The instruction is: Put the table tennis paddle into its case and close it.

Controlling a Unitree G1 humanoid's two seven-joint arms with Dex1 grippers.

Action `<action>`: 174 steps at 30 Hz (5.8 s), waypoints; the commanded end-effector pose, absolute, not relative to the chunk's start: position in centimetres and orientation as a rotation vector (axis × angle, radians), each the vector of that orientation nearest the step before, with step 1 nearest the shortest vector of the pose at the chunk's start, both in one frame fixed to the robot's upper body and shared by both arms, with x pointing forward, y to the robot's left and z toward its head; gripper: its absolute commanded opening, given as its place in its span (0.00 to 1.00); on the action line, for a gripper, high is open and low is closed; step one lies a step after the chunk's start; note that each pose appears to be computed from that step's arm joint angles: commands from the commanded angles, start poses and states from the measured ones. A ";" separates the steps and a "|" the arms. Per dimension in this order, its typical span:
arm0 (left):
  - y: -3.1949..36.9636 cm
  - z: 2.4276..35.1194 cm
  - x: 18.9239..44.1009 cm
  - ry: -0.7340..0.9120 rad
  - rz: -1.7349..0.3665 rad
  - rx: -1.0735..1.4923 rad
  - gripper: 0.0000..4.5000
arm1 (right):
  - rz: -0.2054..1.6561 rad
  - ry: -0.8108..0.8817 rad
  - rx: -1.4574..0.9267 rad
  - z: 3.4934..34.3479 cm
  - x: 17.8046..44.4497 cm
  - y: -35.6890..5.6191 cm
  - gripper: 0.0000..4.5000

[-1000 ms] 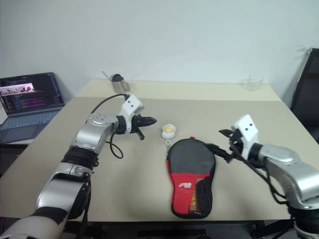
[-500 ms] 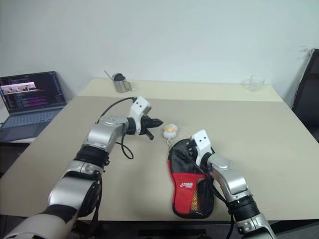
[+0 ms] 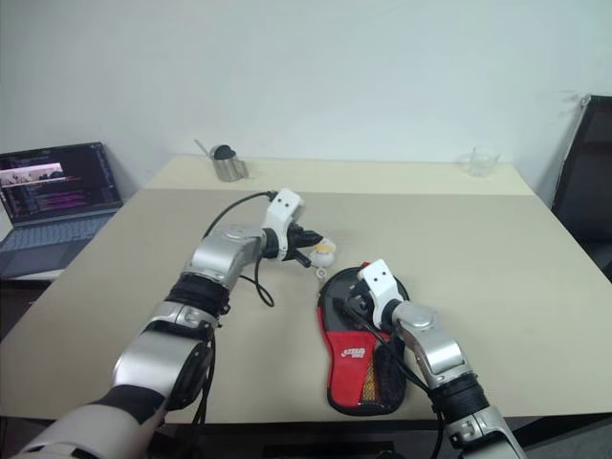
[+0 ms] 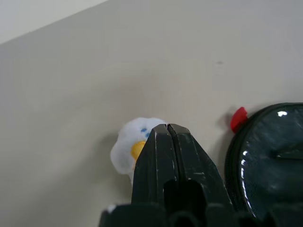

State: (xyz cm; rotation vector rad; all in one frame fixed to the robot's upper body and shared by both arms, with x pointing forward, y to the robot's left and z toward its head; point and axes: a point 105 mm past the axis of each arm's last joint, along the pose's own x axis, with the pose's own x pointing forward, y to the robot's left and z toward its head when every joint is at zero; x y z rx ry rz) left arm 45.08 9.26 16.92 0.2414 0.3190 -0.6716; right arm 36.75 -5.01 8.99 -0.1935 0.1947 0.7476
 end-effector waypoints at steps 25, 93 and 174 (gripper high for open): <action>7.8 13.6 45.7 0.419 -0.583 0.160 0.99 | 0.796 0.336 -0.229 5.4 35.5 -4.8 0.93; -10.4 17.1 41.9 -0.220 -0.711 1.025 0.00 | 0.816 0.415 -0.190 4.6 31.9 -3.8 0.93; -0.3 9.1 37.6 0.162 -1.020 0.282 0.99 | 0.284 0.211 -0.027 19.0 47.6 -13.5 0.93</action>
